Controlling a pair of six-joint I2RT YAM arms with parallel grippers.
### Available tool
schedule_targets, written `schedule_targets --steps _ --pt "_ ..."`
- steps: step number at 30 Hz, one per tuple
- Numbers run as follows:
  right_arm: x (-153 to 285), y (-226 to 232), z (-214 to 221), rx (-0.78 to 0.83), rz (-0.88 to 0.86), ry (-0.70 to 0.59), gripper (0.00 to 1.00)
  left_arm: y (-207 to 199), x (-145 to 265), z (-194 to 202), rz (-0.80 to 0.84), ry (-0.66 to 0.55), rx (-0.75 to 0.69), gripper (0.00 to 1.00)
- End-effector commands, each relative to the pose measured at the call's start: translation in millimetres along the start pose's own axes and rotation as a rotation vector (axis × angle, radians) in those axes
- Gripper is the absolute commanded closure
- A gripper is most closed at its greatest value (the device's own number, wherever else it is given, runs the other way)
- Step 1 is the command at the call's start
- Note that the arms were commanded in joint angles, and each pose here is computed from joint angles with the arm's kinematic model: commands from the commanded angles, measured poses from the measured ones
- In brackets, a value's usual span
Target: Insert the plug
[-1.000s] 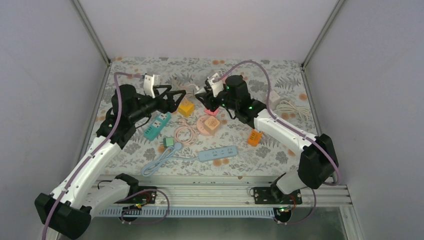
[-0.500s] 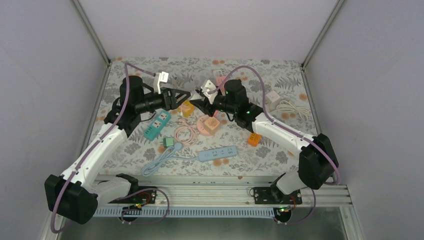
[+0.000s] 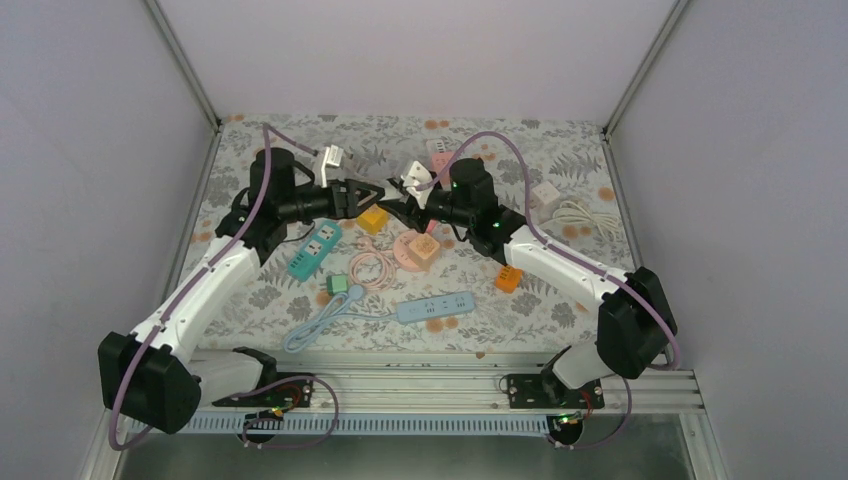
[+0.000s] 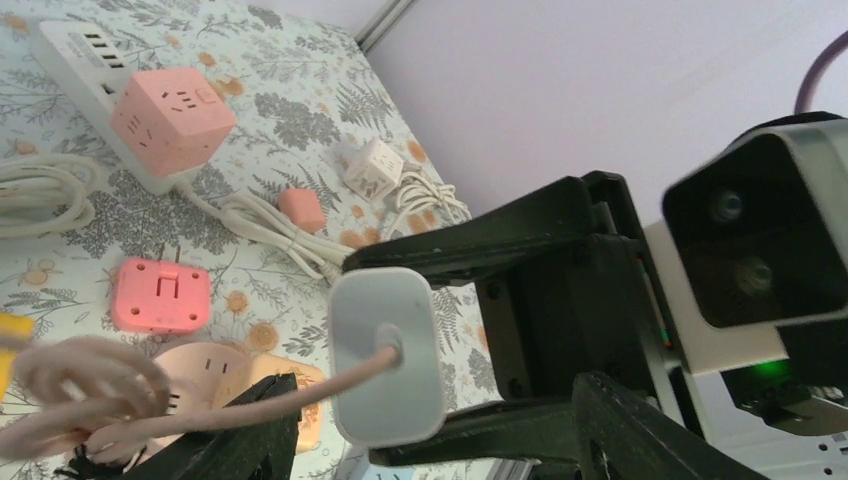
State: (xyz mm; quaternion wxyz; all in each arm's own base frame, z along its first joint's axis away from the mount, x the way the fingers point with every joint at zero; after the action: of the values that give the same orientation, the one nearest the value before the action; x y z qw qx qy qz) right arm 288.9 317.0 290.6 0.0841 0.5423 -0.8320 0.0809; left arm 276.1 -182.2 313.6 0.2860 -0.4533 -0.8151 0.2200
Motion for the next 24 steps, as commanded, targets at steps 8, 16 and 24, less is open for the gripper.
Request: schedule_targets --steps 8,16,24 --pt "5 23 -18 0.09 -0.112 -0.068 0.57 1 -10 0 0.069 0.051 -0.024 0.42" --pt "2 21 -12 0.082 -0.091 -0.037 0.57 -4 -12 4 0.112 0.097 -0.095 0.66" --pt "2 13 -12 0.006 -0.03 -0.004 0.46 -3 -15 5 0.099 0.103 -0.149 0.78"
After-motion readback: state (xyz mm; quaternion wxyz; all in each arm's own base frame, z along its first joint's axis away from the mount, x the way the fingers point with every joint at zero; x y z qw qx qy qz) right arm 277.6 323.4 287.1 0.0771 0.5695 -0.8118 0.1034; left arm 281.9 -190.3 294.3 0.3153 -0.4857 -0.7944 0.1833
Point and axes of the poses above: each gripper's point midway between its finger pads, its own x axis back along the fingers, its own y axis along the line the jaws close on, z = x × y, the point moved 5 cm from there along x, back along the fingers, and after that the axes turned 8 degrees about -x, right-handed, at the moved point
